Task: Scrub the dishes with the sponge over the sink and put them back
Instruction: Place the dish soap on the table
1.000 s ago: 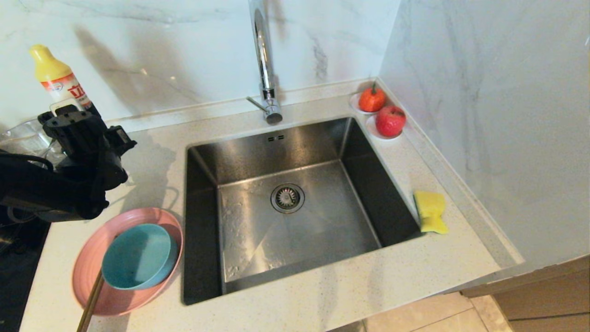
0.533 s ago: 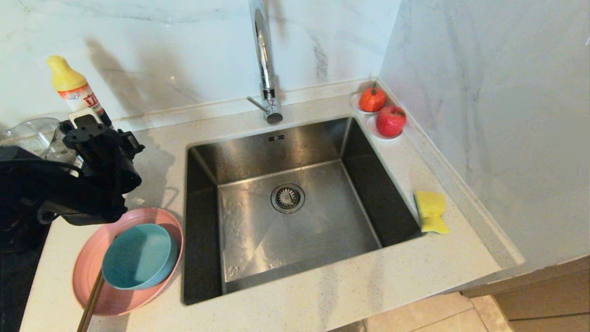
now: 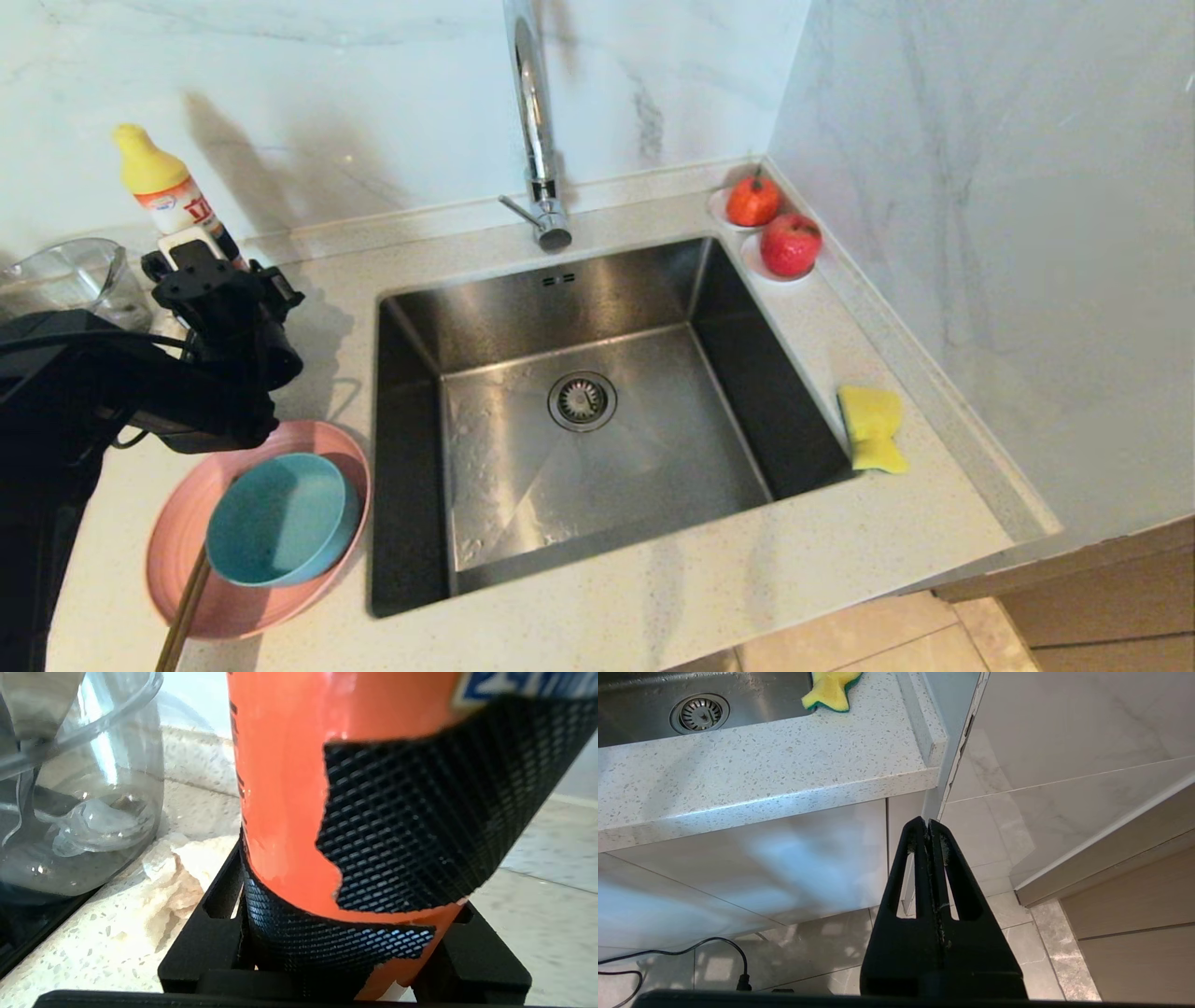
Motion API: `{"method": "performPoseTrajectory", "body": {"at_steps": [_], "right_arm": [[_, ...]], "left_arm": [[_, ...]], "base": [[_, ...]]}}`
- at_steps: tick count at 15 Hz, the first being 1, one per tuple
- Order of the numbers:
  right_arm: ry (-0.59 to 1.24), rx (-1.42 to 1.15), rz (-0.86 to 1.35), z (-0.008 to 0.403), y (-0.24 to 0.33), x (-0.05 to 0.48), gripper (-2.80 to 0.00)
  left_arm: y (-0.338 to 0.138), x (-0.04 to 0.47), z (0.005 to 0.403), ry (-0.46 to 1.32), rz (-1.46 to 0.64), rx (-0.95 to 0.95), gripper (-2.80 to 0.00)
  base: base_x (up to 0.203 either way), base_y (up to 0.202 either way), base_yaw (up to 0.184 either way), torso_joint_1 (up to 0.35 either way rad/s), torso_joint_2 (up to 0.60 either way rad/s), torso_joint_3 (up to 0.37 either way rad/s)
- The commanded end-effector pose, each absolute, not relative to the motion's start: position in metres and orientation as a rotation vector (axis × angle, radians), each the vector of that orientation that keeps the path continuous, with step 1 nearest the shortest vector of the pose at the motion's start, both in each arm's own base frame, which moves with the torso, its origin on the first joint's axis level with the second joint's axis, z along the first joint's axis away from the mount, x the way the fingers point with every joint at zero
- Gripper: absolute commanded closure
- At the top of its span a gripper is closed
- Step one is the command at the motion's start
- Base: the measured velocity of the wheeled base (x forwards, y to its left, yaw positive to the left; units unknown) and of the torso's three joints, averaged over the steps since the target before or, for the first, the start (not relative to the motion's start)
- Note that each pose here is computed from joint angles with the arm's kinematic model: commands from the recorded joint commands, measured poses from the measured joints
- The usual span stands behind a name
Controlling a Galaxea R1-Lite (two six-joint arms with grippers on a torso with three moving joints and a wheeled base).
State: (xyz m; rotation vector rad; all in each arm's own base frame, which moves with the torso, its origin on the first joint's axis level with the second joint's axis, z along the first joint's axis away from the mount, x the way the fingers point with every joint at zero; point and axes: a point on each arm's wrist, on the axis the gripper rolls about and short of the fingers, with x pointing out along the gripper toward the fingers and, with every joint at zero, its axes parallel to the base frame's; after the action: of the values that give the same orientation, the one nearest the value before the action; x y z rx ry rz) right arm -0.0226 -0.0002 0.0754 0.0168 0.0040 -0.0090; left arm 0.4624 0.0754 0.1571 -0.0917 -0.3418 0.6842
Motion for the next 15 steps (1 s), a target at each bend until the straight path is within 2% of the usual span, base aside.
{"method": "performPoseTrajectory", "body": {"at_steps": [1,11,12,13,15], "right_arm": [[0.005,0.017,-0.009,0.075,0.0,-0.023,0.0],[0.005,0.017,-0.009,0.075,0.0,-0.023,0.0],[0.005,0.017,-0.009,0.075,0.0,-0.023,0.0],[0.005,0.017,-0.009,0.075,0.0,-0.023,0.0],[0.005,0.017,-0.009,0.075,0.0,-0.023,0.0]], "left_arm": [[0.077,0.467,0.15,-0.34,0.689,-0.095,0.0],[0.087,0.475,0.148,-0.376,0.701,-0.112,0.0],[0.088,0.476,0.144,-0.368,0.702,-0.115,-0.74],[0.088,0.476,0.143,-0.368,0.702,-0.119,-2.8],[0.09,0.476,0.142,-0.367,0.704,-0.125,-2.8]], "base": [[0.0,0.0,0.0,0.0,0.0,0.0],[0.0,0.0,0.0,0.0,0.0,0.0],[0.0,0.0,0.0,0.0,0.0,0.0],[0.0,0.0,0.0,0.0,0.0,0.0],[0.0,0.0,0.0,0.0,0.0,0.0]]}}
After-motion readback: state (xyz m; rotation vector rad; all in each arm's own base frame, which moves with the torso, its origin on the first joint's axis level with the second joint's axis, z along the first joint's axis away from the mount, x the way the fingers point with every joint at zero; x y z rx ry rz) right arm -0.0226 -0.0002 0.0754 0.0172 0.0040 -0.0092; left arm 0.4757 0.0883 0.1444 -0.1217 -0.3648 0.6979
